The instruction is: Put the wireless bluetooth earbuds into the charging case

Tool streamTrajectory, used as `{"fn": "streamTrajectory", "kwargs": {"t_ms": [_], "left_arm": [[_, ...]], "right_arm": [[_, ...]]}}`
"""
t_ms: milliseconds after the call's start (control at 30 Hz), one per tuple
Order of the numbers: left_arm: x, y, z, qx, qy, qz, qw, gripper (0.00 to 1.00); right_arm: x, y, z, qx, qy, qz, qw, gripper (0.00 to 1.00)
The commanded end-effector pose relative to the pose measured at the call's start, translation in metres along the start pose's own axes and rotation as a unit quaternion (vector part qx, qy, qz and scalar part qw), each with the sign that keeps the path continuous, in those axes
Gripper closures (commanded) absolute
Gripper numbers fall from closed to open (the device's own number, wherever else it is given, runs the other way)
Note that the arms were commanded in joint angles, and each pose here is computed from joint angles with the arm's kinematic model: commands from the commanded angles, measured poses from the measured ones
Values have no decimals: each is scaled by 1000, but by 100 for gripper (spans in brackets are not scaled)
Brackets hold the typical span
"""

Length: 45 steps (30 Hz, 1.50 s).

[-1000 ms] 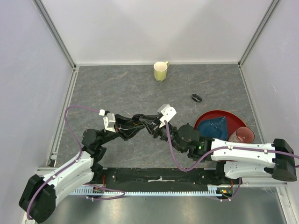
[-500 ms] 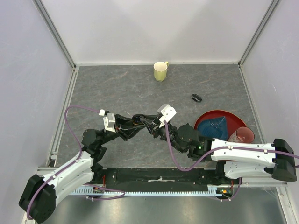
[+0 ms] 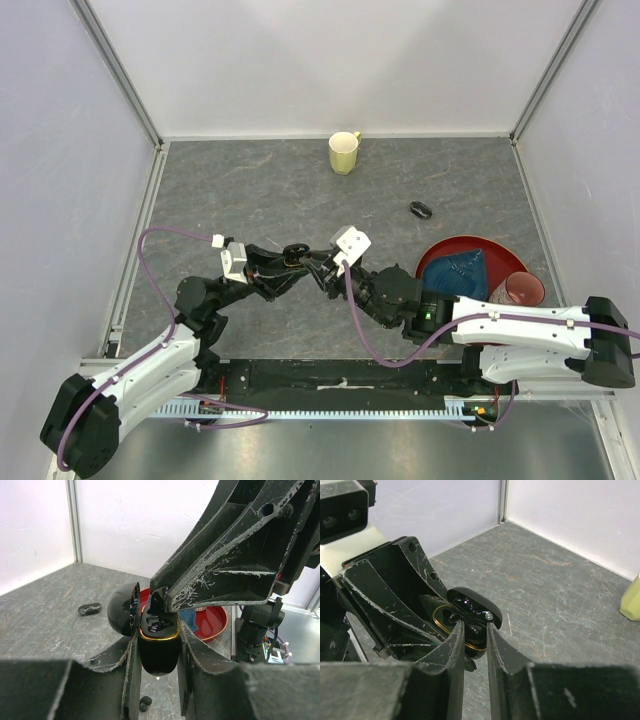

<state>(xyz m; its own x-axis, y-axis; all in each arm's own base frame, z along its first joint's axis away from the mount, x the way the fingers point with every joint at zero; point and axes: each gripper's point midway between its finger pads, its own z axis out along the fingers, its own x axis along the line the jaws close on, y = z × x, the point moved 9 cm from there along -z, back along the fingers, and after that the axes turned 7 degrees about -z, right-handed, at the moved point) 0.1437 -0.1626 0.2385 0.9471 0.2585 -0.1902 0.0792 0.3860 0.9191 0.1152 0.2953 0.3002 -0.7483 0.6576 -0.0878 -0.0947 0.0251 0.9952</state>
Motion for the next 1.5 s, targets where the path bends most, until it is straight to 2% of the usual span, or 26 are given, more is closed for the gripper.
{"fn": "streamTrajectory", "kwargs": {"t_ms": [0,100,133,267,333,400,433,500,533,600,700,900,1000,1033,1100,1167,1300,1467], "left_arm": [[-5,25,6,-57,-7,30,998,98],[-5,25,6,-57,-7,28,998,98],[-5,25,6,-58,-7,30,998,98],[-6,24,5,-55,-7,28,998,98],[-6,23,5,-53,-6,28,998,98],[-6,23,4,-53,-5,29,998,98],[-6,22,3,-52,-5,28,998,98],[-6,21,2,-50,-2,27,998,98],[-6,21,2,-51,-2,27,998,98],[-7,21,1,-52,-1,29,998,98],[-7,21,-1,-55,4,30,998,98],[-7,22,-2,-60,9,31,998,98],[-8,24,-3,-61,10,32,998,98],[-9,24,-3,-62,11,33,997,98],[-9,25,-4,-63,10,33,997,98],[-10,25,-5,-62,10,34,997,98],[-12,25,-7,-61,12,37,997,98],[-13,25,-11,-62,17,39,997,98]], "right_arm": [[7,9,1,5,23,0,1000,100],[8,10,2,7,18,15,1000,89],[8,10,2,7,17,21,1000,81],[8,19,1,-1,12,56,998,58],[5,24,-1,-7,-3,76,997,33],[2,33,-5,-25,-10,98,995,27],[1,38,-6,-38,-14,109,993,15],[-8,48,-14,-61,-37,130,989,9],[-11,52,-17,-72,-47,140,986,3],[-24,64,-26,-99,-83,164,978,2],[-40,72,-36,-109,-139,188,966,2],[-67,70,-35,-29,-217,189,957,2],[-87,55,-34,8,-265,230,936,2],[-103,41,-37,40,-299,232,925,2],[-116,22,-33,72,-328,286,898,2],[-131,-5,-30,135,-326,316,881,2],[-140,-42,-23,232,-317,321,862,2],[-143,-74,-13,304,-323,311,840,3]]}}
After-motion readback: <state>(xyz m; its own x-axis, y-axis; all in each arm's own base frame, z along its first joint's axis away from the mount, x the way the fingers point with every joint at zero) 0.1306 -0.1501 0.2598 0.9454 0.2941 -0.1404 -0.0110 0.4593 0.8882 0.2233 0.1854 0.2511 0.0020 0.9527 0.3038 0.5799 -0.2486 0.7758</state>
